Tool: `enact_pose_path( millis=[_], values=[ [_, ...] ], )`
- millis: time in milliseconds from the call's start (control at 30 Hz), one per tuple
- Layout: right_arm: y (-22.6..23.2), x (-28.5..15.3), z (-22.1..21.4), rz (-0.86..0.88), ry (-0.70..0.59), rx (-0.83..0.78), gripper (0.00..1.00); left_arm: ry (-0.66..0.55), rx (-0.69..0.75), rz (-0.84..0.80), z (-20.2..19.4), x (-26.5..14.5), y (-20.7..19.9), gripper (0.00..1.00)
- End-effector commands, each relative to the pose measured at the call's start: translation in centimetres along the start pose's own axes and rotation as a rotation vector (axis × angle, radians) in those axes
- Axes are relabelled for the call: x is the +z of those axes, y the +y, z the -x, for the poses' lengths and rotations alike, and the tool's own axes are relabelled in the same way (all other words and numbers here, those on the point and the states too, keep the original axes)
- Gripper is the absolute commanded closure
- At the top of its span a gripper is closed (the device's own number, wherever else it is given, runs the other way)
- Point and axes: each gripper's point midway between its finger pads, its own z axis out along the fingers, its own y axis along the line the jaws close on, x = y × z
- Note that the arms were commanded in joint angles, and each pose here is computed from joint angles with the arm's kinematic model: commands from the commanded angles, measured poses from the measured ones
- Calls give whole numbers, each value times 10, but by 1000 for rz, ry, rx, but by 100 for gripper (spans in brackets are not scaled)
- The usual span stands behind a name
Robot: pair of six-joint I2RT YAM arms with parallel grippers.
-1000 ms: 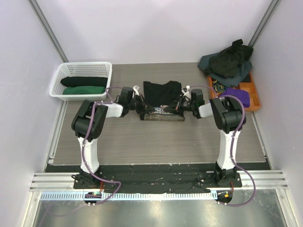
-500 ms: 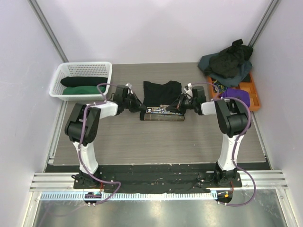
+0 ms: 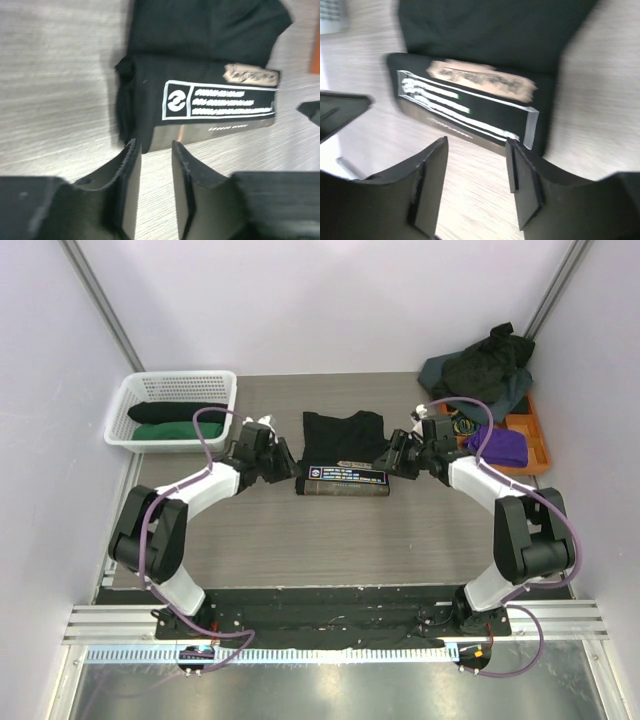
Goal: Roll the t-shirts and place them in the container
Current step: Roll the T-shirt to the center of the board.
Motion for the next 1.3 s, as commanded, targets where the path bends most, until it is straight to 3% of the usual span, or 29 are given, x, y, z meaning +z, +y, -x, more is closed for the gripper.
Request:
enact_pose_path(
  millis=[0, 167, 733, 833, 900, 1000, 1267],
  values=[
    [-39, -19, -11, -215, -9, -71, 41, 0, 32, 41, -3, -3, 12, 64],
    [-54, -18, -24, -288, 18, -77, 54, 39, 16, 50, -12, 10, 17, 69],
    [-50, 4, -35, -261, 68, -116, 59, 115, -33, -10, -29, 35, 14, 72],
    [-49, 10, -36, -256, 81, -123, 67, 120, -42, -25, -29, 38, 11, 76],
    [-47, 13, -39, -249, 93, -128, 80, 121, -45, -29, -29, 40, 10, 82],
    [-43, 13, -46, -237, 111, -132, 97, 129, -46, -30, -31, 39, 11, 100],
    [-26, -8, -78, -210, 124, -163, 99, 137, -13, 37, -39, 16, 24, 100]
  ],
)
